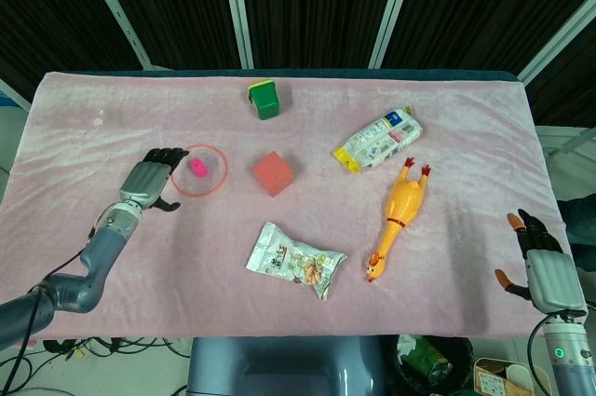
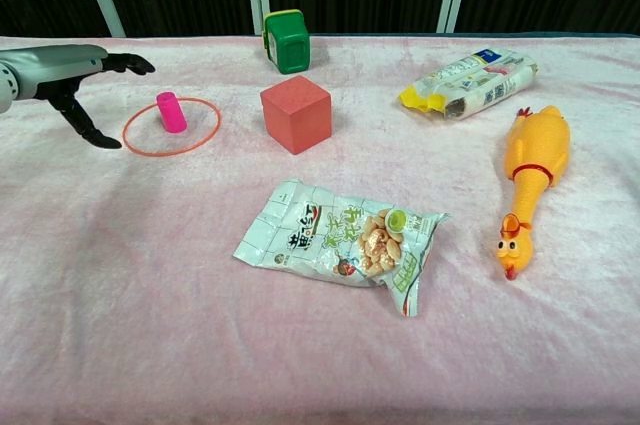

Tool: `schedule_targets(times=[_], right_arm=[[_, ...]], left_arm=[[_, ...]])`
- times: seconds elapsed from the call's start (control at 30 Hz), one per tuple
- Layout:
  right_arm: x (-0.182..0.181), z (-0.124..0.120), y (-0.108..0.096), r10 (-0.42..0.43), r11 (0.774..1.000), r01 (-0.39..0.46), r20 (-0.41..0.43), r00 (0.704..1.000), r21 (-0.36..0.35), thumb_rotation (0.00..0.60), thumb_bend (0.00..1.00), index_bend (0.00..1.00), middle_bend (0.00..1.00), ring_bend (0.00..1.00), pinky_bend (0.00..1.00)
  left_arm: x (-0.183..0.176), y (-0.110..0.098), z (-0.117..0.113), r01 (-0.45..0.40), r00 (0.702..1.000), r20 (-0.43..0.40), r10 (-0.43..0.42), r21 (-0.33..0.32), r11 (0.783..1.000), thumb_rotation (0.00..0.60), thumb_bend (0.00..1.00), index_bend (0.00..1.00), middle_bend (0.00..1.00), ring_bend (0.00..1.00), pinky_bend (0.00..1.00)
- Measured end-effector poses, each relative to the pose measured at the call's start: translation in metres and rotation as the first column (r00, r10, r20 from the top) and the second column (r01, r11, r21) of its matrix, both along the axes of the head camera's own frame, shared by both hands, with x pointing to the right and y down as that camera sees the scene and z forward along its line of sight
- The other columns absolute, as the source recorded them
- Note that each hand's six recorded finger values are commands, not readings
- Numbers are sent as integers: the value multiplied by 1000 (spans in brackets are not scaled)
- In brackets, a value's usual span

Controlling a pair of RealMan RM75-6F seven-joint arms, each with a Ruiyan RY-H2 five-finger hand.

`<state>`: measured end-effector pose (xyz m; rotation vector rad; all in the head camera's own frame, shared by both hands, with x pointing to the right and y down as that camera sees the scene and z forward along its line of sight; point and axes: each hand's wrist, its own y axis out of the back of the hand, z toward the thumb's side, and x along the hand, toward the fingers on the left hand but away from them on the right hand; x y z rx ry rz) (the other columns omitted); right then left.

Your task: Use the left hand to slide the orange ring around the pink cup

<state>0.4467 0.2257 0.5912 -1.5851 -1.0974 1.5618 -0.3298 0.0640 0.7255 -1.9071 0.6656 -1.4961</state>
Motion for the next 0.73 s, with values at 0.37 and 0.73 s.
schedule_targets(times=[0.37, 0.73], right_arm=[[2, -4, -2, 5, 1000, -5, -2, 1000, 17, 600, 173, 0, 0, 0, 185], [4, -5, -3, 3, 1000, -3, -25, 1000, 27, 600, 173, 0, 0, 0, 185]], left_arm=[[-20, 25, -88, 31, 998, -58, -19, 215, 976, 600, 178, 65, 47, 0, 0], [-131, 116, -165, 170, 971, 102, -214, 331, 928, 600, 178, 101, 60, 0, 0]])
